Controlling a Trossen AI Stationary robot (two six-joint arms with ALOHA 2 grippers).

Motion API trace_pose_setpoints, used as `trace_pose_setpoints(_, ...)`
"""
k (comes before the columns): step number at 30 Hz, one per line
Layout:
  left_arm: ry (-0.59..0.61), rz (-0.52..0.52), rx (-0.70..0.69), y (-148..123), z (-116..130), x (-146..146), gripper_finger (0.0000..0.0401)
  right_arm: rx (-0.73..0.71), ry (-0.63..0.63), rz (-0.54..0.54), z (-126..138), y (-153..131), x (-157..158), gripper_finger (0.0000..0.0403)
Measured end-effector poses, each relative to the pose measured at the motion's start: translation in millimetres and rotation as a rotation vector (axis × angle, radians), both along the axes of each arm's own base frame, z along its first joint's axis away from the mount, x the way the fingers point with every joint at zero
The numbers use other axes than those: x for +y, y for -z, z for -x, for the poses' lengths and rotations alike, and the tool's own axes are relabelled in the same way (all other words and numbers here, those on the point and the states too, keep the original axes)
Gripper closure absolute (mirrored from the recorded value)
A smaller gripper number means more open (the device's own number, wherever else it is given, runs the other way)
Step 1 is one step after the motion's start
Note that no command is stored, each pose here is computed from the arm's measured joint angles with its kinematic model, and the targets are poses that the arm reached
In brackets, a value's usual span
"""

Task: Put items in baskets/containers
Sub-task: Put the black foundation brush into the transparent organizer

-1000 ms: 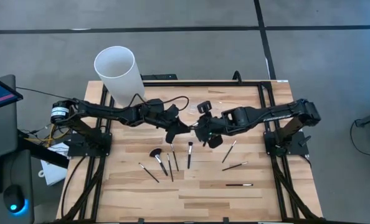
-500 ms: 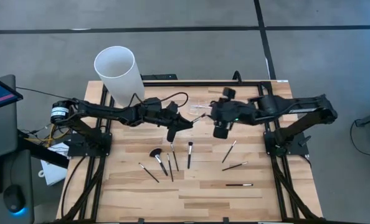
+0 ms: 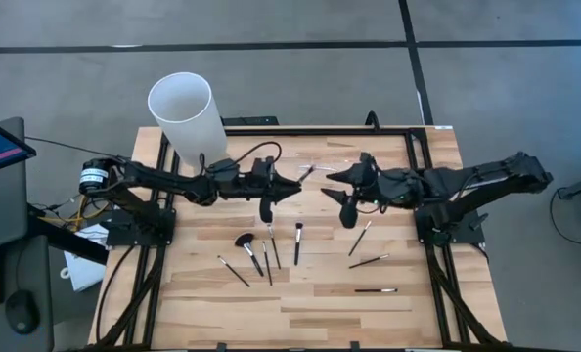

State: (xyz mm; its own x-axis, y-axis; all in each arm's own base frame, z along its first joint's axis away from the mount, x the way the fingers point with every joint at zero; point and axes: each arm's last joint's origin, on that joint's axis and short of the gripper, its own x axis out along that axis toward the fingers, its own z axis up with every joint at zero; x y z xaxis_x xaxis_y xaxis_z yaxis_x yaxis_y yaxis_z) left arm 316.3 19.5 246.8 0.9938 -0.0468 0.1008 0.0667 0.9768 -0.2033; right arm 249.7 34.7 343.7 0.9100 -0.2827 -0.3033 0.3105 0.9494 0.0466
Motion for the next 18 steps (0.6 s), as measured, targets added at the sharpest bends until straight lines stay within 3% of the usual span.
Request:
trace_pose_setpoints(8,0.027,-0.004,-0.013,5,3,-9,0.0357,-0.208,-0.117,-0.072,-19,37,1,0.0234)
trace_pose_setpoints(18,-0.01,-0.063,-0.015,6,4,-16,0.0356,-0.381,-0.179,-0.08,-32,48,5,0.0168)
